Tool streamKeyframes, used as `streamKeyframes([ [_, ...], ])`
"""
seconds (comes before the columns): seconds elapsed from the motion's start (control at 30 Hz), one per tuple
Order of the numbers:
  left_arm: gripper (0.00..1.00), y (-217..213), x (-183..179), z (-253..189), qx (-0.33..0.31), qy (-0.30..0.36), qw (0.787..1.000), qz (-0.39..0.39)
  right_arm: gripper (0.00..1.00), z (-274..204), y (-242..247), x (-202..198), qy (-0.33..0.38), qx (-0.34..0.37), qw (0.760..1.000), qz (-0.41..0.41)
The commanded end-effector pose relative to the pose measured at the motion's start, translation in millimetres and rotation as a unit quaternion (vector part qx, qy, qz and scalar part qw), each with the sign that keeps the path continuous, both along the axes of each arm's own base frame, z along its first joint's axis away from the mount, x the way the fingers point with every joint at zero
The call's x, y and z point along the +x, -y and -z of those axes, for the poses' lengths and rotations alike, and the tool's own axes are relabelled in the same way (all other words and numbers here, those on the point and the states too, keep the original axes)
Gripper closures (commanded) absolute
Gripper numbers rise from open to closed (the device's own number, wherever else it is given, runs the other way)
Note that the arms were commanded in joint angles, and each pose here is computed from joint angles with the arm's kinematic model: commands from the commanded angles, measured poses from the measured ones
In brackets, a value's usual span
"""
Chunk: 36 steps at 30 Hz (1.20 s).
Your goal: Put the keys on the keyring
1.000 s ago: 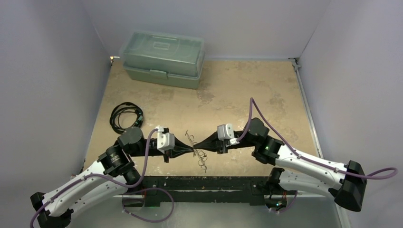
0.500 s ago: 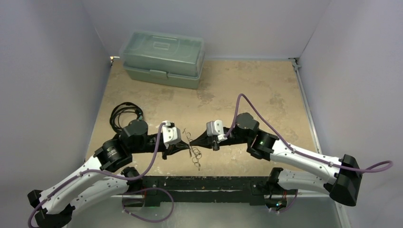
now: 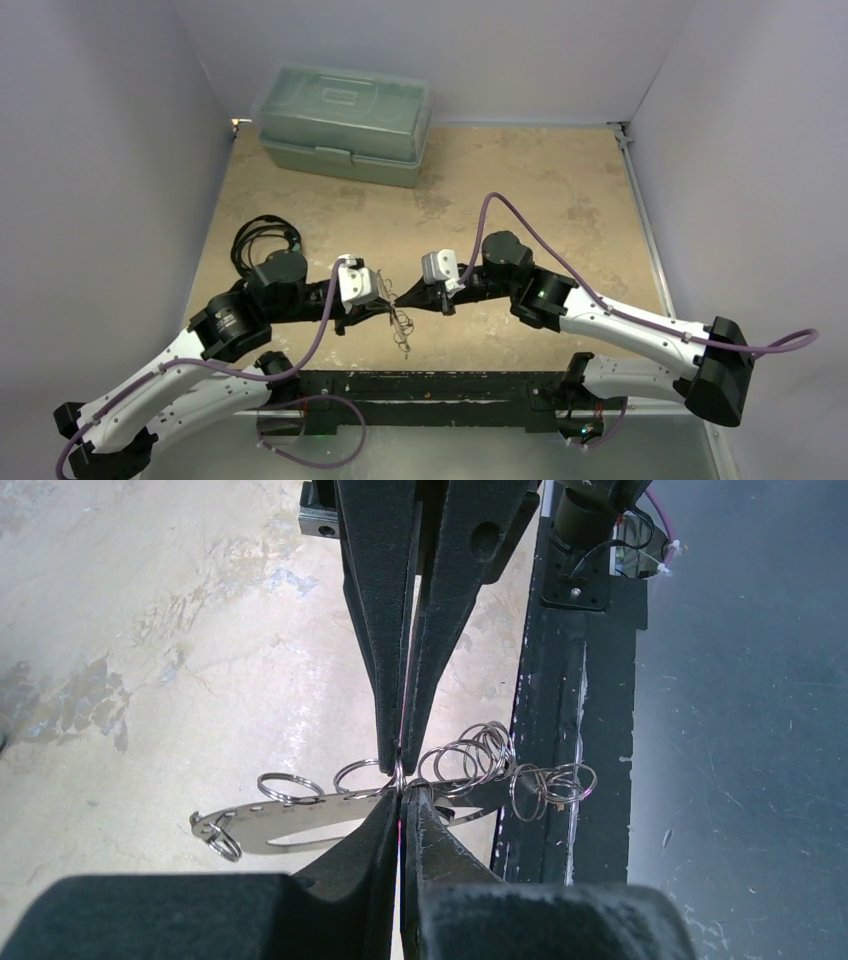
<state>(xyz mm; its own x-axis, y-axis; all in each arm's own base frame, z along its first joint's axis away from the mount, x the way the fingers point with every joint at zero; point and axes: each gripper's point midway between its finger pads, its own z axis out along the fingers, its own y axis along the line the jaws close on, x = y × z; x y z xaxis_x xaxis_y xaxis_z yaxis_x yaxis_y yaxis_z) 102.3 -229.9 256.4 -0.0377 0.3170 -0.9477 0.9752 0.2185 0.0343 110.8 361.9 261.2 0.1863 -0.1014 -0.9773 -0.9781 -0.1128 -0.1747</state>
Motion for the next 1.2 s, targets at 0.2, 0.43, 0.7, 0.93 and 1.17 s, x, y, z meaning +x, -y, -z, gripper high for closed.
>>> streamKeyframes([
  [0.2, 0.74, 2.5, 11.1, -36.6, -0.051, 0.047, 0.997, -0.021, 1.0, -18.3, 8.2, -6.5, 0.014, 0.035, 0.999, 0.002],
  [0.43, 0.53, -4.4, 12.0, -41.9, -0.079, 0.062, 0.994, -0.04, 1.0, -34.8, 17.1, -9.1, 0.029, 0.072, 0.997, 0.013],
  [0.7, 0.45, -6.3, 25.4, -32.5, -0.137, 0.092, 0.983, -0.081, 1.0, -48.0, 24.2, -8.6, 0.04, 0.101, 0.994, 0.027],
  [0.93, 0.44, -0.9, 24.2, -24.2, -0.146, 0.105, 0.982, -0.065, 1.0, -57.7, 30.7, -10.8, 0.042, 0.128, 0.99, 0.035],
  [1.17, 0.43, 8.5, 21.6, -8.5, -0.13, 0.089, 0.987, -0.042, 1.0, -59.0, 29.5, -7.6, 0.04, 0.132, 0.99, 0.043],
])
